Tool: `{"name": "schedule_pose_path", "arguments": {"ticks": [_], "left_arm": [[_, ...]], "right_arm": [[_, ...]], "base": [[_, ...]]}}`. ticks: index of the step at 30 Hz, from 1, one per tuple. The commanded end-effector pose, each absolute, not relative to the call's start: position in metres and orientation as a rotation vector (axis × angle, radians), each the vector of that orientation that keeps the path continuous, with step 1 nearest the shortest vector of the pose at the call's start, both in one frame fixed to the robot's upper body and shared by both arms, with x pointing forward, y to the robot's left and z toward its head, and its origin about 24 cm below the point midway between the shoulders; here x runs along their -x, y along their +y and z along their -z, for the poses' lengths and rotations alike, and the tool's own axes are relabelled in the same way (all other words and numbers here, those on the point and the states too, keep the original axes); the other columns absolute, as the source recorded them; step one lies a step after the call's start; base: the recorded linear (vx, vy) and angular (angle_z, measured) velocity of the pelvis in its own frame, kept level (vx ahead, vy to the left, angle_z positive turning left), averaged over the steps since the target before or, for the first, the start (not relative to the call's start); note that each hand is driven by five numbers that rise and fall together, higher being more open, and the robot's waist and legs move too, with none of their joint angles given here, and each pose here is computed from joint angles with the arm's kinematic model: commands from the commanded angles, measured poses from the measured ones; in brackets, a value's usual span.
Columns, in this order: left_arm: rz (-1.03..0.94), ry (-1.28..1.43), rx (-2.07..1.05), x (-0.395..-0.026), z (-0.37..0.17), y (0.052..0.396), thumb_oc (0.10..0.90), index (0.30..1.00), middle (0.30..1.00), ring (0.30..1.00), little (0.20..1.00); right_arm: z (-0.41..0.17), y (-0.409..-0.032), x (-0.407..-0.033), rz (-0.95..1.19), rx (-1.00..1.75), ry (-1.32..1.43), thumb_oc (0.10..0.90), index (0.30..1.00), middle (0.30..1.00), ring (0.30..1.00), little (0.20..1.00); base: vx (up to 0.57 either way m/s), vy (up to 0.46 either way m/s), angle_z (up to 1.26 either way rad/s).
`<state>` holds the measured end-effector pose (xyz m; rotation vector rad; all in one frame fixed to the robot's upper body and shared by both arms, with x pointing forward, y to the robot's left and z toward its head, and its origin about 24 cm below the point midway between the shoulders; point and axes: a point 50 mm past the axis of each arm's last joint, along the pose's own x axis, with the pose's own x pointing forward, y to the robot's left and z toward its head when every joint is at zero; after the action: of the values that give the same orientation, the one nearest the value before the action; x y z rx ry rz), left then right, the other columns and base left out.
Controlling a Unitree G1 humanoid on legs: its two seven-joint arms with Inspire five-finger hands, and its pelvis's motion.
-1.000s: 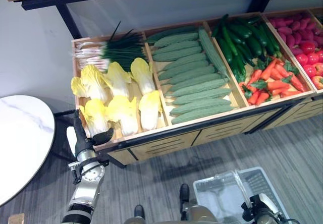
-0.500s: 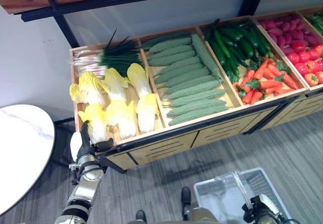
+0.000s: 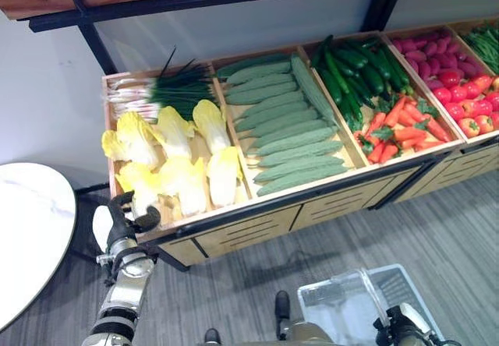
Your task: Get the vegetables into the basket
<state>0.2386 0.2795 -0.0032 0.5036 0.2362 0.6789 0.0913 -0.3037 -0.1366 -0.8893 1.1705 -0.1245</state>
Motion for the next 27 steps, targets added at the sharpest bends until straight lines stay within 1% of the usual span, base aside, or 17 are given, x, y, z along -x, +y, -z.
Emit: {"name": "schedule_pose_path", "arguments": {"ticks": [1, 2, 5, 8, 10, 11, 12, 13, 15, 16, 18, 20, 27], "left_arm": [[-0.818, -0.224, -0.436, -0.268, -0.084, 0.287, 0.4, 0.3, 0.3, 0.3, 0.3], [-0.824, -0.285, -0.412, -0.268, -0.096, 0.284, 0.4, 0.3, 0.3, 0.3, 0.3], [-0.821, -0.352, -0.382, -0.267, -0.109, 0.281, 0.4, 0.3, 0.3, 0.3, 0.3], [-0.759, -0.439, -0.299, -0.261, -0.123, 0.272, 0.4, 0.3, 0.3, 0.3, 0.3], [-0.632, -0.464, -0.211, -0.256, -0.124, 0.264, 0.4, 0.3, 0.3, 0.3, 0.3], [-0.526, -0.445, -0.062, -0.252, -0.119, 0.261, 0.4, 0.3, 0.3, 0.3, 0.3], [-0.524, -0.444, -0.06, -0.251, -0.119, 0.261, 0.4, 0.3, 0.3, 0.3, 0.3], [-0.48, -0.43, -0.007, -0.25, -0.115, 0.26, 0.4, 0.3, 0.3, 0.3, 0.3], [-0.331, -0.386, 0.153, -0.244, -0.104, 0.25, 0.4, 0.3, 0.3, 0.3, 0.3], [-0.26, -0.371, 0.18, -0.243, -0.102, 0.243, 0.4, 0.3, 0.3, 0.3, 0.3], [-0.229, -0.371, 0.185, -0.241, -0.102, 0.24, 0.4, 0.3, 0.3, 0.3, 0.3], [-0.118, -0.349, 0.206, -0.238, -0.099, 0.234, 0.4, 0.3, 0.3, 0.3, 0.3], [0.002, -0.352, 0.241, -0.237, -0.101, 0.225, 0.4, 0.3, 0.3, 0.3, 0.3]], "right_arm": [[0.128, -0.315, -0.103, 0.135, 0.989, 1.119, 0.4, 0.3, 0.3, 0.3, 0.3], [0.129, -0.314, -0.103, 0.132, 0.986, 1.118, 0.4, 0.3, 0.3, 0.3, 0.3], [0.129, -0.313, -0.101, 0.129, 0.981, 1.125, 0.4, 0.3, 0.3, 0.3, 0.3], [0.131, -0.312, -0.1, 0.13, 0.965, 1.128, 0.4, 0.3, 0.3, 0.3, 0.3], [0.13, -0.313, -0.1, 0.142, 0.948, 1.129, 0.4, 0.3, 0.3, 0.3, 0.3], [0.129, -0.315, -0.101, 0.147, 0.938, 1.13, 0.4, 0.3, 0.3, 0.3, 0.3], [0.129, -0.315, -0.101, 0.146, 0.938, 1.13, 0.4, 0.3, 0.3, 0.3, 0.3], [0.129, -0.317, -0.099, 0.148, 0.931, 1.141, 0.4, 0.3, 0.3, 0.3, 0.3], [0.13, -0.314, -0.101, 0.128, 0.902, 1.132, 0.4, 0.3, 0.3, 0.3, 0.3], [0.13, -0.313, -0.101, 0.128, 0.895, 1.131, 0.4, 0.3, 0.3, 0.3, 0.3], [0.13, -0.314, -0.101, 0.124, 0.893, 1.135, 0.4, 0.3, 0.3, 0.3, 0.3], [0.13, -0.313, -0.099, 0.12, 0.873, 1.135, 0.4, 0.3, 0.3, 0.3, 0.3], [0.132, -0.311, -0.098, 0.123, 0.836, 1.143, 0.4, 0.3, 0.3, 0.3, 0.3]], "base": [[0.0, 0.0, 0.0], [0.0, 0.0, 0.0], [0.0, 0.0, 0.0], [0.0, 0.0, 0.0], [0.0, 0.033, 0.04], [-0.01, 0.033, 0.03], [-0.01, 0.035, 0.02], [0.0, 0.023, 0.03], [0.0, 0.046, 0.05], [0.0, 0.036, 0.02], [0.0, 0.0, 0.0], [-0.01, 0.037, 0.01], [0.01, 0.045, -0.02]]}}
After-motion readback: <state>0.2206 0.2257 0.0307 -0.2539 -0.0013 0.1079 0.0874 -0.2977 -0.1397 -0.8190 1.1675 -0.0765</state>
